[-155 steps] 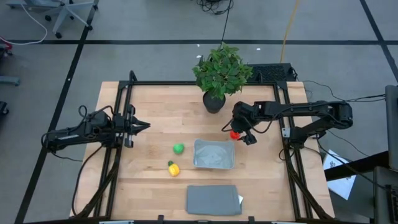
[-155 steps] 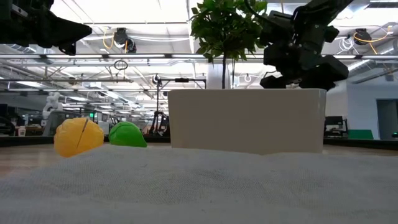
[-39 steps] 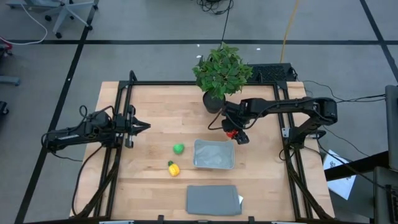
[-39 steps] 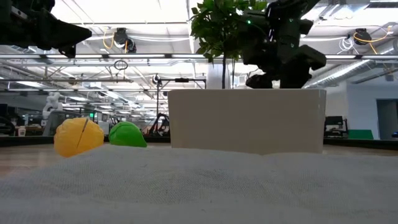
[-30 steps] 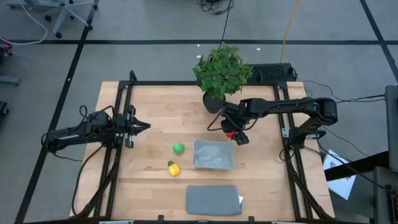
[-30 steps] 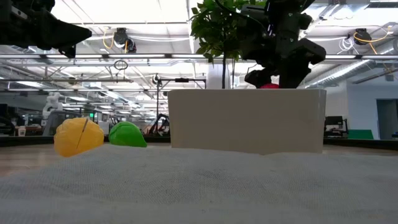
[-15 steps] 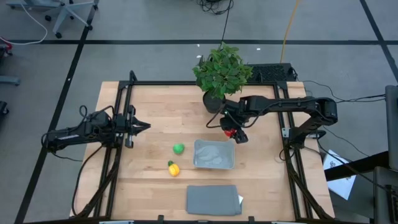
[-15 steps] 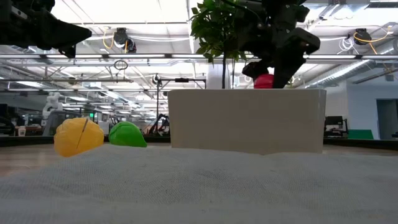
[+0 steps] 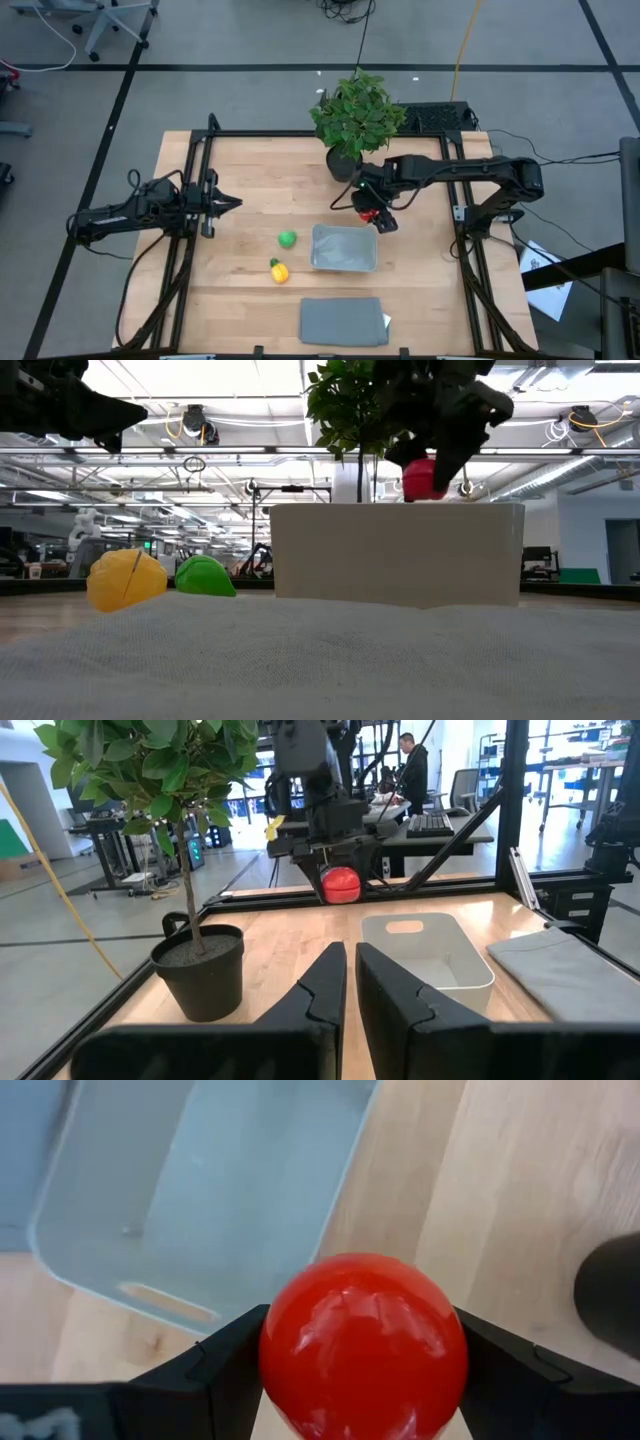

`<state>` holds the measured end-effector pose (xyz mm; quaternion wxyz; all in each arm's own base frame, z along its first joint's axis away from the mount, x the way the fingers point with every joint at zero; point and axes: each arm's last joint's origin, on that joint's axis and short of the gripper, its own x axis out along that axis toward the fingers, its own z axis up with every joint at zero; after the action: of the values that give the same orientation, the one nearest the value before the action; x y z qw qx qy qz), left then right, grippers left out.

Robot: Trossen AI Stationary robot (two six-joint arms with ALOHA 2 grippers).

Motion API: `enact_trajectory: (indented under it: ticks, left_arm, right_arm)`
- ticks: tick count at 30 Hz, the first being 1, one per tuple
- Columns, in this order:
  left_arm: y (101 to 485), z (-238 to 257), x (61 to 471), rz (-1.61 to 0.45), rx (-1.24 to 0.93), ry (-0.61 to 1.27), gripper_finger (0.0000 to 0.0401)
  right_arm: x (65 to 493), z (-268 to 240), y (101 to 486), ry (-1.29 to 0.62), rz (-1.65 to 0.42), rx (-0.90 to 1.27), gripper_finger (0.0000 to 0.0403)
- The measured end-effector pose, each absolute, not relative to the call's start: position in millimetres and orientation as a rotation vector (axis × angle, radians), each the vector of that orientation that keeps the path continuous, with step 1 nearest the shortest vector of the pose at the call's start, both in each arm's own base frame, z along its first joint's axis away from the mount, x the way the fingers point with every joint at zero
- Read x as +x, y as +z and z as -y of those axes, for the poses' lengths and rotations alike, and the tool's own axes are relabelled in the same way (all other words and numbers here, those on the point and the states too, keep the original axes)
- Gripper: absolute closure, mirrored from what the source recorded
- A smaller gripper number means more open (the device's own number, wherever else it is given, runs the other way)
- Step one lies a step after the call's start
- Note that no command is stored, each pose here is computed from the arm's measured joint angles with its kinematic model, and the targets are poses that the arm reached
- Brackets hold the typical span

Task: Pick and placing Produce into tupperware
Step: Put the tomato into the basket

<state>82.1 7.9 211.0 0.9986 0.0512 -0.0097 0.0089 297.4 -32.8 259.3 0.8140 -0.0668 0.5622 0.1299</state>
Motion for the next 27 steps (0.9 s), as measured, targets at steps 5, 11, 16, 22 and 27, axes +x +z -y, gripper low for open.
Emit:
enact_trajectory:
  ticks: [5,11,16,22,27]
  left_arm:
    - [211,-8,82,0.02,0.103,0.018,0.0368]
    - [211,-8,82,0.021,0.103,0.018,0.0368]
    - [211,-8,82,0.022,0.104,0.018,0.0368]
    - [211,-8,82,0.021,0.113,0.018,0.0368]
    - [211,-8,82,0.022,0.113,0.018,0.0368]
  right_arm:
    - [303,27,266,0.277,-1.148,-0.155,0.0147]
    - [311,27,269,0.235,-1.07,-0.124,0.0147]
    - [312,25,270,0.236,-1.054,-0.123,0.0147]
    - [317,15,272,0.25,-1.017,-0.119,0.0147]
    - [320,1,272,0.275,-0.992,-0.124,0.0147]
